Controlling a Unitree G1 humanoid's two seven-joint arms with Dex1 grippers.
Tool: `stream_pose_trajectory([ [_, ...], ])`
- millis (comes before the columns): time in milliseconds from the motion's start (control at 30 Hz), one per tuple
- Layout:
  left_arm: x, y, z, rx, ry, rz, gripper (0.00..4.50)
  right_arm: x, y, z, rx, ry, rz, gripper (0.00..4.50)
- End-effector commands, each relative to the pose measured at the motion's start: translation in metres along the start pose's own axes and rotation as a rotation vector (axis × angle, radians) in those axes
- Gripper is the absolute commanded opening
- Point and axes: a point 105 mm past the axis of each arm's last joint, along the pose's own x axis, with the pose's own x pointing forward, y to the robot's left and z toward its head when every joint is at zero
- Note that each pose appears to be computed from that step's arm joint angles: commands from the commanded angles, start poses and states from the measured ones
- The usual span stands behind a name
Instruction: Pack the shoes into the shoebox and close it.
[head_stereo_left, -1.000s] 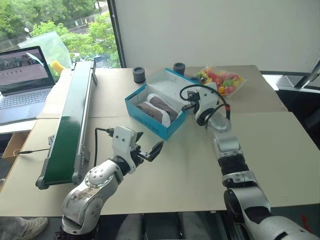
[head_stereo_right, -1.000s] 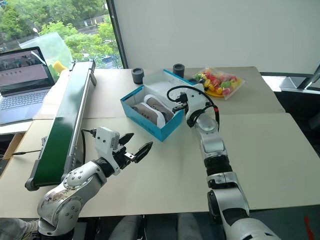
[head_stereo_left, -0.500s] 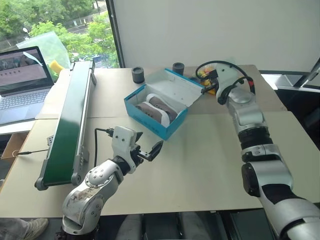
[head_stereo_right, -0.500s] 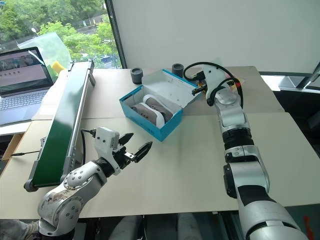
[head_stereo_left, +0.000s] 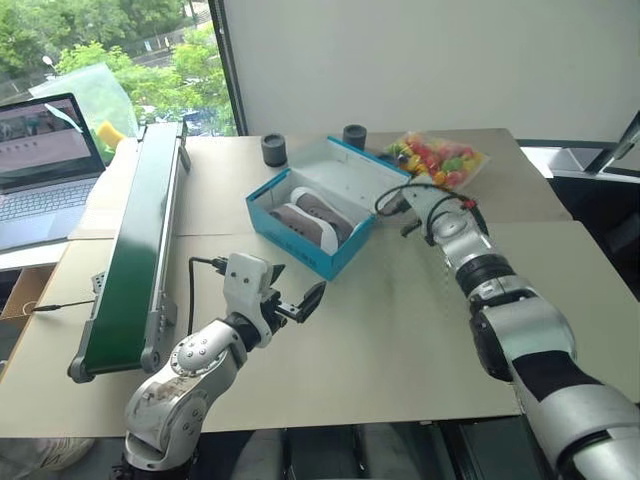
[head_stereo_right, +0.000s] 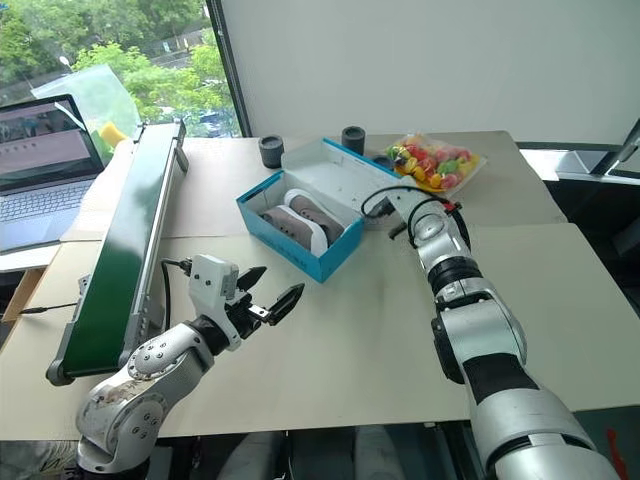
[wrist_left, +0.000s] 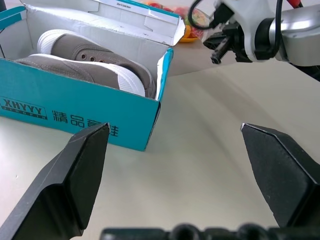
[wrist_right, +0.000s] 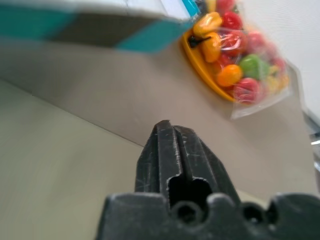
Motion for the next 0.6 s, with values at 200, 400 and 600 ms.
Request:
stream_pose_trajectory([
  [200, -0.002, -0.005, 0.011, 0.025, -0.048, -0.004, 4.50, -0.001, 0.005, 0.018, 0.812, -0.076, 0.108, 0.06],
  [400, 0.001, -0.004, 0.014, 0.028, -0.055, -0.006, 4.50, -0.001, 0.020, 0.016, 0.967, -0.062, 0.184, 0.06],
  [600, 0.003, -0.003, 0.017, 0.039, -0.059, -0.016, 4.50, -0.001, 0.033, 0.008, 1.041, -0.031, 0.244, 0.06],
])
